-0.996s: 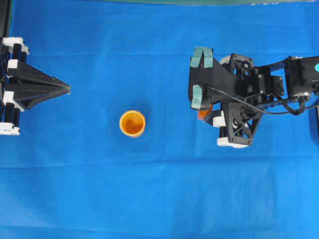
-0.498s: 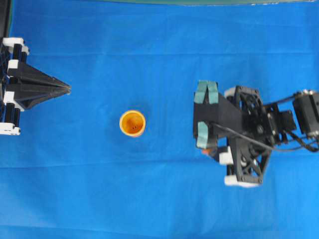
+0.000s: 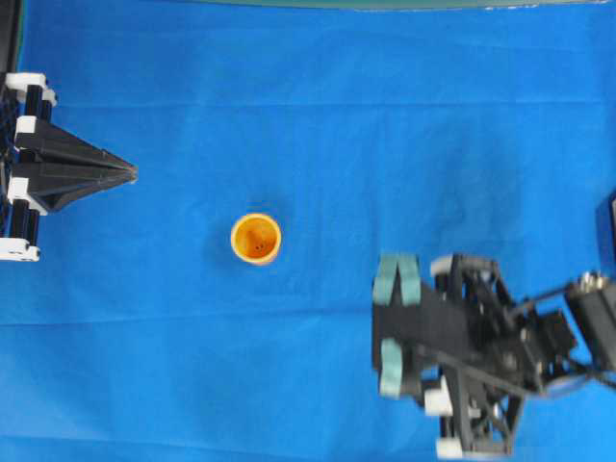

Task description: Move the block forward with right arm.

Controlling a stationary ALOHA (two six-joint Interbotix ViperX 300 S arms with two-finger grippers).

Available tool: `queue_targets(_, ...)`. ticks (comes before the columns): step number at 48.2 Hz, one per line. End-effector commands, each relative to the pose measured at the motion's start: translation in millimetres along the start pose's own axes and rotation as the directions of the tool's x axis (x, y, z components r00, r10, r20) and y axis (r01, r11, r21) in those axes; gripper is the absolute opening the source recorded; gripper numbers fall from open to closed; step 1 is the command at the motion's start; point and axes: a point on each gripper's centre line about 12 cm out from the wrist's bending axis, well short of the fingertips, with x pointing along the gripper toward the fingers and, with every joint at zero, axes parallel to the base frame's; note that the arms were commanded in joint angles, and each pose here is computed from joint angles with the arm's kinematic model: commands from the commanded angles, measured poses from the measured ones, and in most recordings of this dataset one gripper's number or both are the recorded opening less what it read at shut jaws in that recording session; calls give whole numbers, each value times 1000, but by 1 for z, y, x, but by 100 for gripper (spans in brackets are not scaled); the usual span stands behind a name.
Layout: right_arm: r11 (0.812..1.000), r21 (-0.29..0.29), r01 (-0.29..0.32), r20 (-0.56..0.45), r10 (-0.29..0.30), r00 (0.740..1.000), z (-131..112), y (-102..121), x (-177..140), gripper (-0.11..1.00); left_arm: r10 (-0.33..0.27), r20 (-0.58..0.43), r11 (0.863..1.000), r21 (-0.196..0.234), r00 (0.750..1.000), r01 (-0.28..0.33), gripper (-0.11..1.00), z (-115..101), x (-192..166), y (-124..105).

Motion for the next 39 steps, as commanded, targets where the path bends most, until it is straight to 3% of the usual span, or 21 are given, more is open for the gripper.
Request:
queue_targets(1,1000,-8,-28,41,28,999,8,17,-11,40,0,32,1000,5,999,0,2,13,2,0)
queue_targets(23,997,28,-72,63,70,996,8,70,-9,40,0,23,1000,2,1000,0,2,12,2,0)
queue_targets(39,993,35,-116,106,112,988,19,84,-27,40,0,11,1000,0,1000,0,2,10,2,0)
